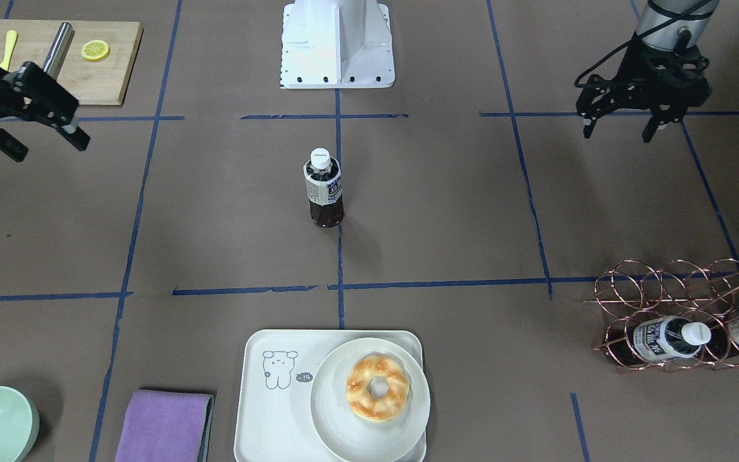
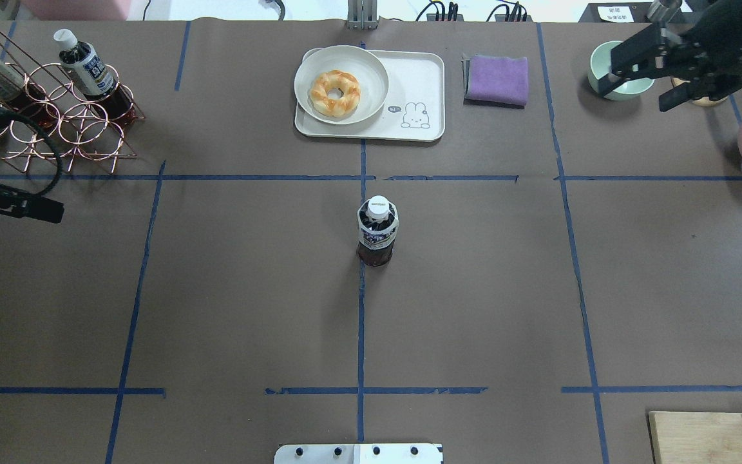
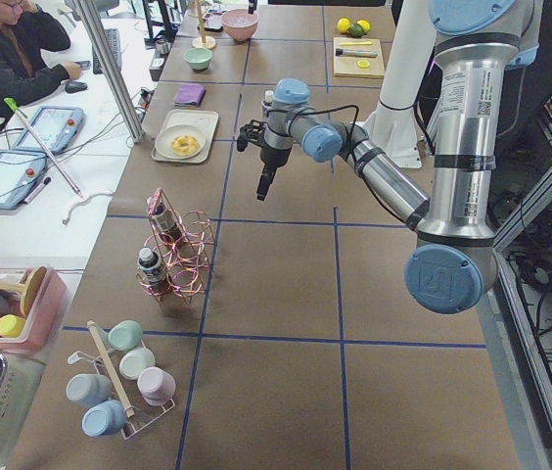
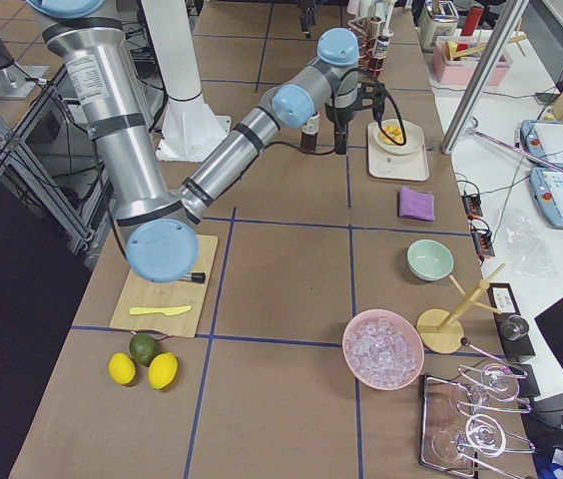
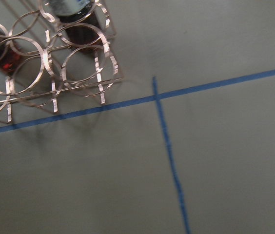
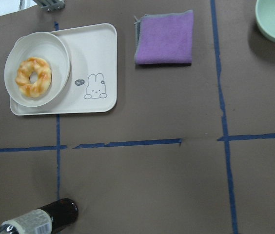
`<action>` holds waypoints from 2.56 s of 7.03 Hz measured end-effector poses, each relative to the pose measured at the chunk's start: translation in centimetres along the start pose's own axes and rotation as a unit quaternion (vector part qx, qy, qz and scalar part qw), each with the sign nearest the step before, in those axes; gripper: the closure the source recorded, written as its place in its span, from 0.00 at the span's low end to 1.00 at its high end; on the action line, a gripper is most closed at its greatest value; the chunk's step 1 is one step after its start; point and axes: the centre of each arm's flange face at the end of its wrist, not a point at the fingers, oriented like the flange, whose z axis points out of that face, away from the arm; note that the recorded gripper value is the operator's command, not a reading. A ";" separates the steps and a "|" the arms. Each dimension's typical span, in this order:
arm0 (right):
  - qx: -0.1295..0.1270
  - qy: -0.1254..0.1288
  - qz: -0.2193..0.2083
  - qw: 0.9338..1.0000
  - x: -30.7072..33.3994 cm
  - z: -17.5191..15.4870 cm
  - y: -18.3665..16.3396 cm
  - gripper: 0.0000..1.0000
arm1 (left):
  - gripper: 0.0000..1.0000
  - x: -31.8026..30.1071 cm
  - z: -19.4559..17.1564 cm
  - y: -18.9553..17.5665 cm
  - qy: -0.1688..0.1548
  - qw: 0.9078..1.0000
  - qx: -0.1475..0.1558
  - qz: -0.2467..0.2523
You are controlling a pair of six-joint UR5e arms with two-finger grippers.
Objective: Place tea on tray
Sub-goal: 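Lower the right gripper over the tea bottle and grasp its cap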
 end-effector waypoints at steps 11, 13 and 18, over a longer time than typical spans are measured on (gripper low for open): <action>0.033 0.106 0.010 0.994 -26.1 16.1 13.7 0.07 | 0.00 -17.7 5.2 0.0 0.008 0.996 -0.085 0.024; 0.031 0.119 0.004 0.992 -26.2 17.5 13.5 0.21 | 0.00 -17.7 5.2 0.0 0.008 0.996 -0.085 0.024; 0.024 0.133 -0.012 0.991 -26.4 19.0 13.0 0.35 | 0.00 -17.9 5.5 -0.1 0.006 0.996 -0.087 0.022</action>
